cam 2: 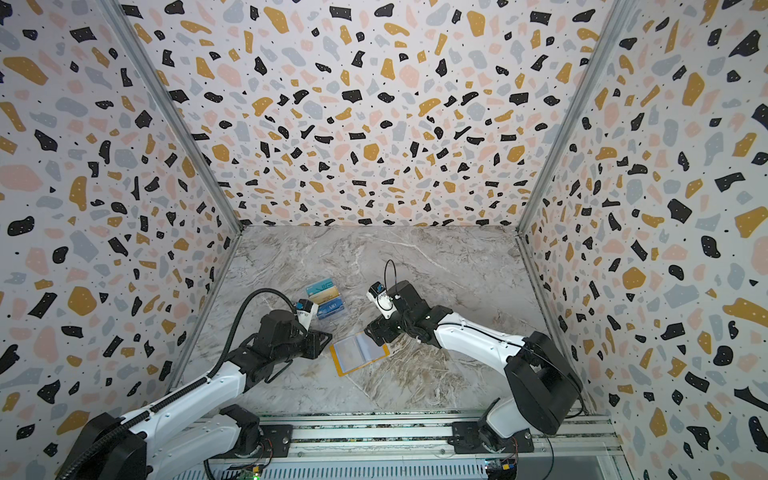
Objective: Take the credit cards out of the card holder
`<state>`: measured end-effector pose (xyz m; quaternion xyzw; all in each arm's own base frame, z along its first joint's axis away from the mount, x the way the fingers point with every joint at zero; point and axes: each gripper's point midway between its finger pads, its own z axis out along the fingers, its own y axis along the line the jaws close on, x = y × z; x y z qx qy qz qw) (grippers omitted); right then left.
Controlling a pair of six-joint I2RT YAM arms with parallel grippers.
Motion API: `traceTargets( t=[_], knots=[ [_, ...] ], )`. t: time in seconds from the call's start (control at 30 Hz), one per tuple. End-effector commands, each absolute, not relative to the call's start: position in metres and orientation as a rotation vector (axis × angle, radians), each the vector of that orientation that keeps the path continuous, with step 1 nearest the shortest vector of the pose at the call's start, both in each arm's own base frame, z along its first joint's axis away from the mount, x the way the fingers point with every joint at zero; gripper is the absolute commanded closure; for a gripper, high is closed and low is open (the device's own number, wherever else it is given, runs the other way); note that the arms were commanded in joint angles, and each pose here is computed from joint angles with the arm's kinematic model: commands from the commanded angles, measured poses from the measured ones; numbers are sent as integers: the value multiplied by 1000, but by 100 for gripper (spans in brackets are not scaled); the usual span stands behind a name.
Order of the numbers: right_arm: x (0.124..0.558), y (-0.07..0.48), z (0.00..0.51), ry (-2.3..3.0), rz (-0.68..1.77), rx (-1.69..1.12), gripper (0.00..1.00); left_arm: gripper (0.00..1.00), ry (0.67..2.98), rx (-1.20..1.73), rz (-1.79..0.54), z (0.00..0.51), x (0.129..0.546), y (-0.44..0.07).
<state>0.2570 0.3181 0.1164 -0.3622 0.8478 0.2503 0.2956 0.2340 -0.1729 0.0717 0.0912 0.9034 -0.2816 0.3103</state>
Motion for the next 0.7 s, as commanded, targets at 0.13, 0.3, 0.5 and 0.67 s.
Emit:
traceTargets(
  t=[0.13,0.3,0.5,0.67],
  knots=[
    [255,342,112,2270,649,-966,15,86,2336,203,-820,70,234,-182],
    [249,358,100,2286,651,-986,19,93,2335,219,-837,65,233,-185],
    [238,375,85,2300,626,-1031,23,100,2382,225,-835,49,230,-186],
    [232,383,78,2307,608,-1040,24,100,2419,227,-826,38,226,-185]
  ],
)
